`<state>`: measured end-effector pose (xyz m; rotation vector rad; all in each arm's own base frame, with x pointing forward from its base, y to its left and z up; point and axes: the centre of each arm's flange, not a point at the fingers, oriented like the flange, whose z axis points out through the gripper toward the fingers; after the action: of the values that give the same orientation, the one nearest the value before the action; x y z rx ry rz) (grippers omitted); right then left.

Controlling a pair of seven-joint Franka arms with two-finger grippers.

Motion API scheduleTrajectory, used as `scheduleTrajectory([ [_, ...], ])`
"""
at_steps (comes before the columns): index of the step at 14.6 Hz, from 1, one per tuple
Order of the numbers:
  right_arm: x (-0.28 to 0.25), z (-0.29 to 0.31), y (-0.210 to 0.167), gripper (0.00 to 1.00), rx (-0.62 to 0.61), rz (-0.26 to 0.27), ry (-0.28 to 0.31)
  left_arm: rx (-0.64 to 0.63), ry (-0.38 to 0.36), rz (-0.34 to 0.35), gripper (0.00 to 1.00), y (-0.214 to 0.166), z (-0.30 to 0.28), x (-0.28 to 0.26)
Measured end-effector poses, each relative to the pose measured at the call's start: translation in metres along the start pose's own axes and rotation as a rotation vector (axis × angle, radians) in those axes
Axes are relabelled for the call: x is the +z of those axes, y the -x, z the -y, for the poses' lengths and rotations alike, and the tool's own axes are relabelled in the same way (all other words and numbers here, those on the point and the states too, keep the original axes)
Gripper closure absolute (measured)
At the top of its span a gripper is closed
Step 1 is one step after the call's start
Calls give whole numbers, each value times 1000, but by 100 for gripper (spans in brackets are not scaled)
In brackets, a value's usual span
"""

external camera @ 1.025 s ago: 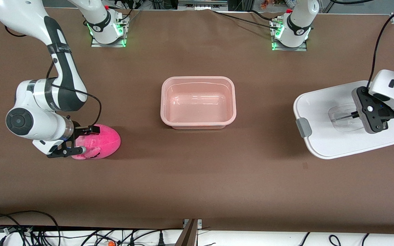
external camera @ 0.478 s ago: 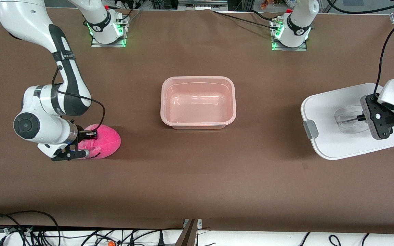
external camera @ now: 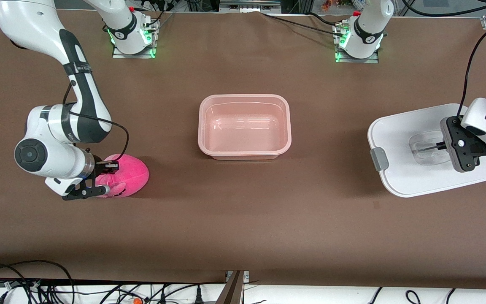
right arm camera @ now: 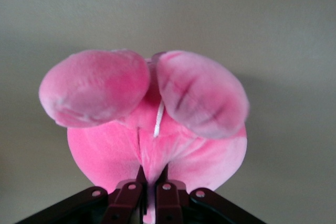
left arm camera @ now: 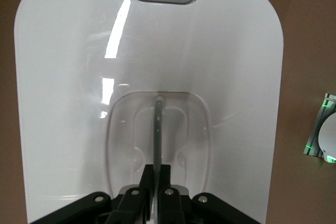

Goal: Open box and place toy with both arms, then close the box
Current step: 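Grasp the pink plush toy with the right gripper, then lift the pink toy with the right gripper and carry it over the tub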

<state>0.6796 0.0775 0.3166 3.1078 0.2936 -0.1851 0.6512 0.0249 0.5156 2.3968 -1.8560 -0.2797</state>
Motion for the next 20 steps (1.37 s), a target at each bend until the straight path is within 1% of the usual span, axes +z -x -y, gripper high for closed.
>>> scheduleTrajectory([
  [3, -24, 14, -5, 93, -32, -4, -3, 0, 0, 0, 93, 0, 0, 0],
  [4, -35, 23, -5, 93, -47, 4, -6, 0, 0, 0, 93, 0, 0, 0],
  [6, -62, 51, -2, 93, -96, 42, -19, -1, 0, 0, 93, 0, 0, 0],
  [7, -78, 69, 3, 93, -143, 68, -28, -1, 0, 0, 93, 0, 0, 0],
  [9, -102, 109, 12, 93, -260, 103, -43, 0, 0, 0, 93, 0, 0, 0],
  [14, -144, 210, 38, 93, -537, 137, -33, 0, 0, 0, 93, 0, 0, 0],
  [15, -150, 235, 45, 93, -591, 140, -10, 0, 0, 0, 93, 0, 0, 0],
  [17, -156, 293, 65, 93, -714, 136, 92, 0, 0, 0, 93, 0, 0, 0],
  [18, -157, 322, 77, 93, -763, 133, 131, 0, 0, 0, 93, 0, 0, 0],
  [20, -155, 366, 98, 93, -842, 132, 172, 0, 0, 0, 93, 0, 0, 0],
])
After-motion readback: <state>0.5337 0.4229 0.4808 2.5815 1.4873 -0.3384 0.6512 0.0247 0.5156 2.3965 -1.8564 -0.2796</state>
